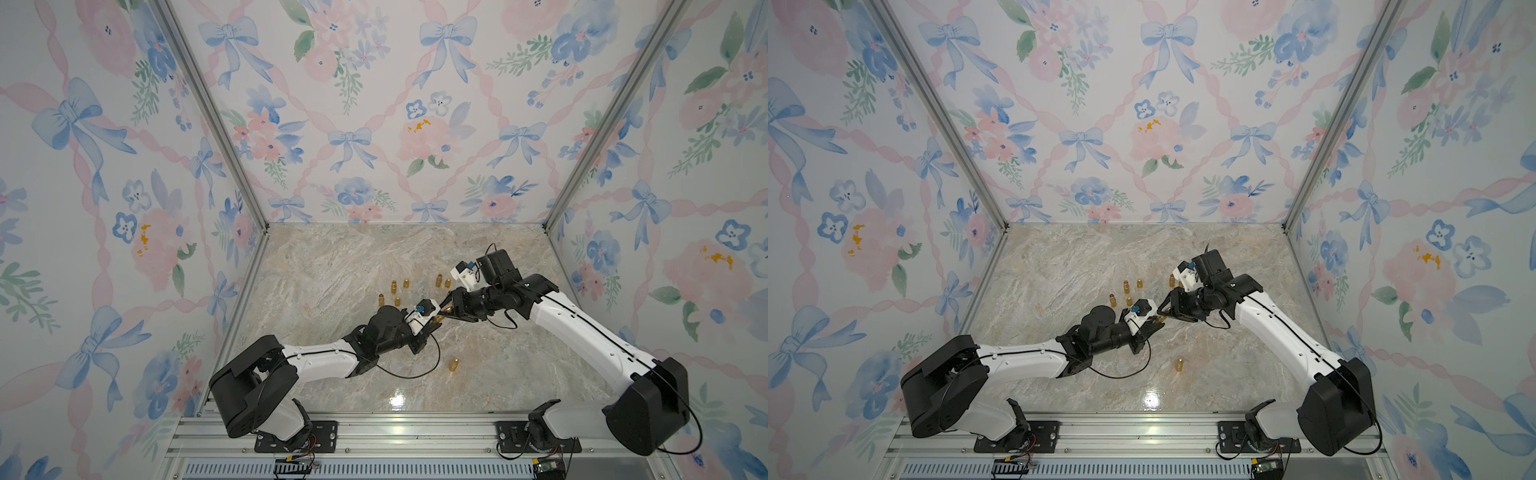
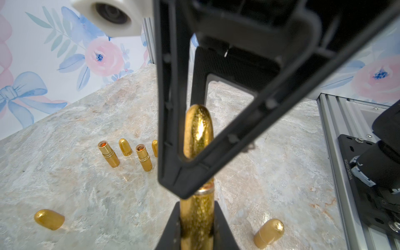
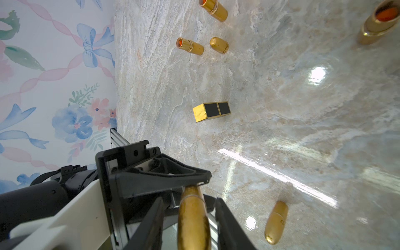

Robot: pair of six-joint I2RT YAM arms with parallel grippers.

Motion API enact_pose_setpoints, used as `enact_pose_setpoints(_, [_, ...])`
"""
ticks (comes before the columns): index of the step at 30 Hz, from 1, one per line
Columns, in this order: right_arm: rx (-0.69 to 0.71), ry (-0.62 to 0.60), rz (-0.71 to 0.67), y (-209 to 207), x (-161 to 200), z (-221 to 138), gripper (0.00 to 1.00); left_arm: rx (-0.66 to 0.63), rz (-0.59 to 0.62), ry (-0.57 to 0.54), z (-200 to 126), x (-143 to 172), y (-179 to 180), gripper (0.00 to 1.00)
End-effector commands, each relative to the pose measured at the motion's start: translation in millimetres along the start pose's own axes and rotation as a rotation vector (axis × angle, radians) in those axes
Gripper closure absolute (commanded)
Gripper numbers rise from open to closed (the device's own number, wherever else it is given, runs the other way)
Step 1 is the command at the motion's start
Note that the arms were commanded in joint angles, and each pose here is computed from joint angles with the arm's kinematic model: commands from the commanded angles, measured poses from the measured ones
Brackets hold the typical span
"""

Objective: Open the lipstick cap
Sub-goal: Pick up the lipstick at the center of the board, then open the cover of the lipstick.

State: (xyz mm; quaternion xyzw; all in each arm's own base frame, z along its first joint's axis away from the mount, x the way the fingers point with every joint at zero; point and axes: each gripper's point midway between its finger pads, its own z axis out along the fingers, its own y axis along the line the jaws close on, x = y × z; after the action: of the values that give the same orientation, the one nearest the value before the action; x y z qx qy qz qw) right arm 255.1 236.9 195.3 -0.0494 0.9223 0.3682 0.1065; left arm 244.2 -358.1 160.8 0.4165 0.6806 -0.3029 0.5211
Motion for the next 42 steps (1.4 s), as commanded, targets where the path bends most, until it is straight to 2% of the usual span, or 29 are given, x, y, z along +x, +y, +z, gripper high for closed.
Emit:
enact_pose_setpoints(1, [0.005,-0.037,-0.036,4.2,-6.3,-8.6,0.59,-0.021,-0.02,-0.025,-7.4,-5.7,2.9,1.0])
enact_pose_setpoints(9, [0.019,-0.035,-0.061,2.2,-7.7,-2.9,0.7,-0.025,-0.017,-0.029,-10.2,-7.4,3.0,1.0])
enact_pose_setpoints(13, [0.025,-0.022,-0.077,0.9,-7.6,2.4,0.71,-0.018,-0.013,-0.032,-9.4,-9.3,2.1,1.0])
enact_pose_setpoints(15, [0.034,-0.02,-0.078,-1.2,-7.8,3.8,0.77,-0.016,-0.013,-0.032,-8.8,-9.7,1.7,1.0])
enact_pose_setpoints(21, [0.029,-0.03,-0.078,0.4,-8.8,0.1,0.81,-0.055,-0.011,-0.025,-9.3,-8.0,8.5,1.0])
enact_pose_setpoints(37, [-0.006,-0.102,-0.069,12.3,-24.0,-31.4,0.81,-0.083,-0.04,0.031,-22.4,18.7,9.8,1.0])
enact_pose_setpoints(42, [0.018,-0.128,-0.071,7.8,-29.0,-40.1,0.8,-0.079,-0.044,0.01,-27.0,11.4,8.8,1.0])
